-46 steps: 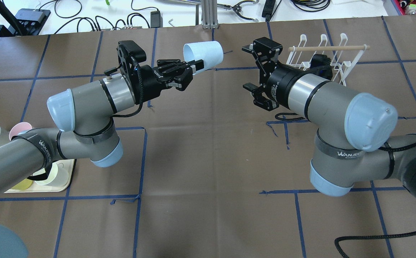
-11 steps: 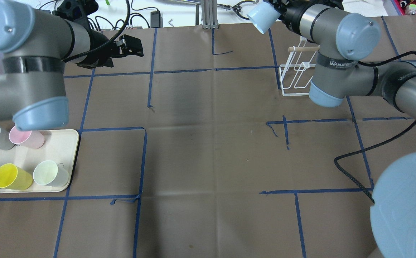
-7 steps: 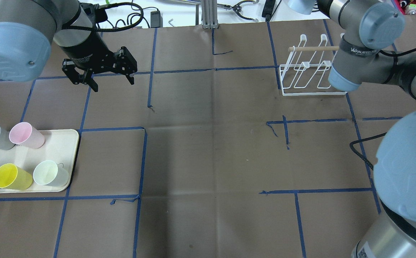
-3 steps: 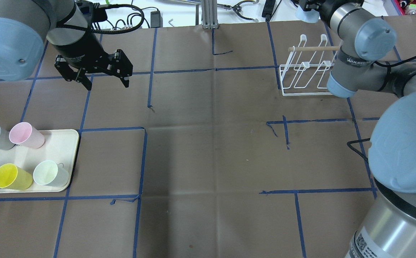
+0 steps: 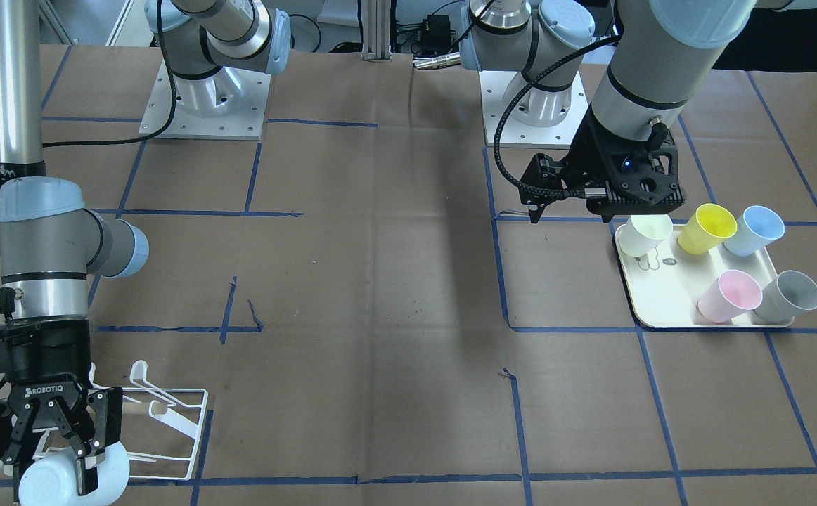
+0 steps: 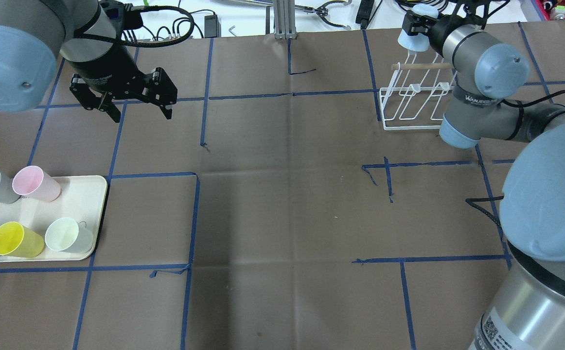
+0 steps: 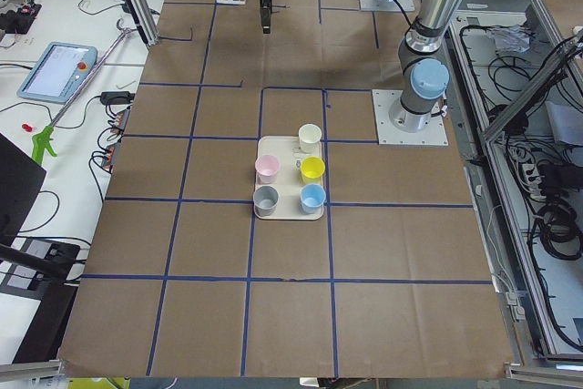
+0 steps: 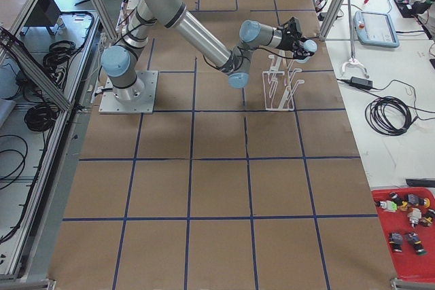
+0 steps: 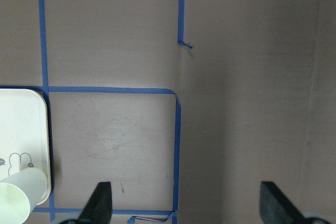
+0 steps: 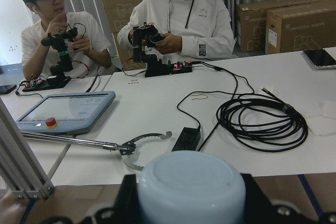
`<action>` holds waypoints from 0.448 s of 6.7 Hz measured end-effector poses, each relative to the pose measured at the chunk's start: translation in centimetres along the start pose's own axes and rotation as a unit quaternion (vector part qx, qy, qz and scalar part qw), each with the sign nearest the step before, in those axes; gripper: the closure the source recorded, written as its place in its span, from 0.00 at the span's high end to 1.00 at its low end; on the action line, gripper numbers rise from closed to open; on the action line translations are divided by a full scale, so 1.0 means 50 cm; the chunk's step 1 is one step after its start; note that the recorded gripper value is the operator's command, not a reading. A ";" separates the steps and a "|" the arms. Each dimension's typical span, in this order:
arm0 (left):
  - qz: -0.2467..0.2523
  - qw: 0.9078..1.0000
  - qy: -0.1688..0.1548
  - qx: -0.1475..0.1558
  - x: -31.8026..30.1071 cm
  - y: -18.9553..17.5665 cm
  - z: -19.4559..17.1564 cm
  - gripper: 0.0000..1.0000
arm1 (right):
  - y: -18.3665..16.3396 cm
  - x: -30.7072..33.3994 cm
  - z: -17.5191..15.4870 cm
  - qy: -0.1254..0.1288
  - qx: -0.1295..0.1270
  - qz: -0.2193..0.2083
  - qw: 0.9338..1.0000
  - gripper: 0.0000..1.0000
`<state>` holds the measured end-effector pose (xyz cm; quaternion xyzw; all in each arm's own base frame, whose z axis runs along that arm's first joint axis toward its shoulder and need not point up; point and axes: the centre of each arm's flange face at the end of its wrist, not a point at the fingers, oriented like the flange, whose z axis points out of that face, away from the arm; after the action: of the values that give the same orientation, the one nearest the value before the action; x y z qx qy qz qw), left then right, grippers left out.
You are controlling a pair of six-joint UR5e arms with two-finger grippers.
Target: Transfer IKEA cup to right arm and place on rack
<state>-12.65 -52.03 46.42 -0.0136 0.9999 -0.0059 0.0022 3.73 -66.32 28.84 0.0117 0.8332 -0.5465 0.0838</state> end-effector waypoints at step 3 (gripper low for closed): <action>0.000 1.000 -0.001 0.003 -0.002 0.004 -0.006 1.00 | 0.032 0.001 -0.005 0.006 -0.017 0.006 1.000 1.00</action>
<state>-12.58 -51.81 46.74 -0.0137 0.9999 -0.0087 0.0033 3.84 -65.47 27.47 0.0186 0.8429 -0.5315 0.0819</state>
